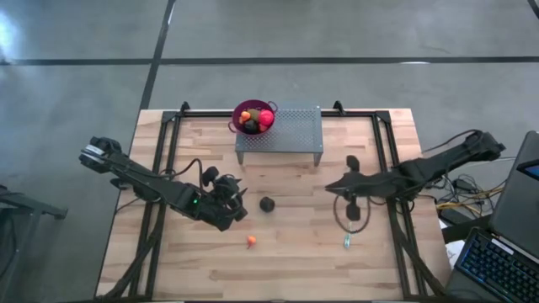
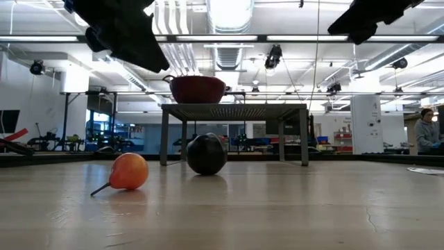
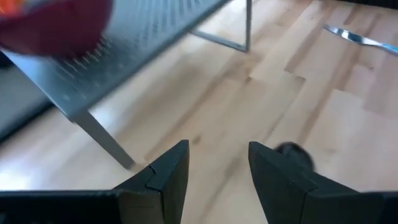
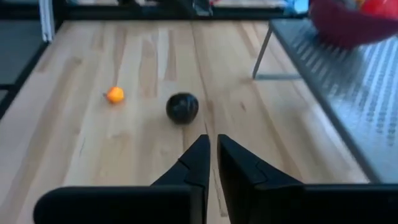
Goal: Pick & Place Fruit
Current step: Put the yellow pear into the purple strainer bowl on the shelf
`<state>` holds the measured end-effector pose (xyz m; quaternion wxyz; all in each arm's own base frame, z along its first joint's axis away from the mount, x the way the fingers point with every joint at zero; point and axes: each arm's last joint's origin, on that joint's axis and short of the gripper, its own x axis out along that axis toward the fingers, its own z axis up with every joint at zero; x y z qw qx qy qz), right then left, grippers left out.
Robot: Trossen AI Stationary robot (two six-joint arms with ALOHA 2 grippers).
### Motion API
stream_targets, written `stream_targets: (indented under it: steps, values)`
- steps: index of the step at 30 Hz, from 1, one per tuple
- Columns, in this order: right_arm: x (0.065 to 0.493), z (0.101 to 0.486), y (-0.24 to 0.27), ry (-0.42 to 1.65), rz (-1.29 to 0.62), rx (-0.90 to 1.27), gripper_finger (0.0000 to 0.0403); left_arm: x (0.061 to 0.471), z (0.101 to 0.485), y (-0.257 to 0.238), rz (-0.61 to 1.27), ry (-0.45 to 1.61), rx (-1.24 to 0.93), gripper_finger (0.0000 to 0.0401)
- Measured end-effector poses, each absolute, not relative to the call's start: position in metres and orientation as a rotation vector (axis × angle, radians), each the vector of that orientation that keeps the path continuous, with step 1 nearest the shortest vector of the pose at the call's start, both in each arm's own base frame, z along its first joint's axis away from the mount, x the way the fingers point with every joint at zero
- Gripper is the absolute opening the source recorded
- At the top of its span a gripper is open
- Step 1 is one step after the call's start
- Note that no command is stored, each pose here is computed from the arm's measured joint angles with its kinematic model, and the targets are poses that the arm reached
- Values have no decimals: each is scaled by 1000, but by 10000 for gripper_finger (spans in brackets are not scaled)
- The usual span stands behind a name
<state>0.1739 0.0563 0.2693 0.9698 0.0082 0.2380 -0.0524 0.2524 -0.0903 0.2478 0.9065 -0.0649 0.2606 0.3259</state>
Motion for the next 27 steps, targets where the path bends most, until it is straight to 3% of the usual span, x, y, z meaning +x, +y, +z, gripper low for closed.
stream_targets:
  steps: [13,19,27]
  values:
    - [157,282,49,395,-90,30,53,249,229,-96,484,742,-304,172]
    - [160,278,51,416,-92,21,65,242,211,-98,343,854,-179,172]
    - [160,278,51,416,-84,-14,83,251,206,-109,114,736,-180,172]
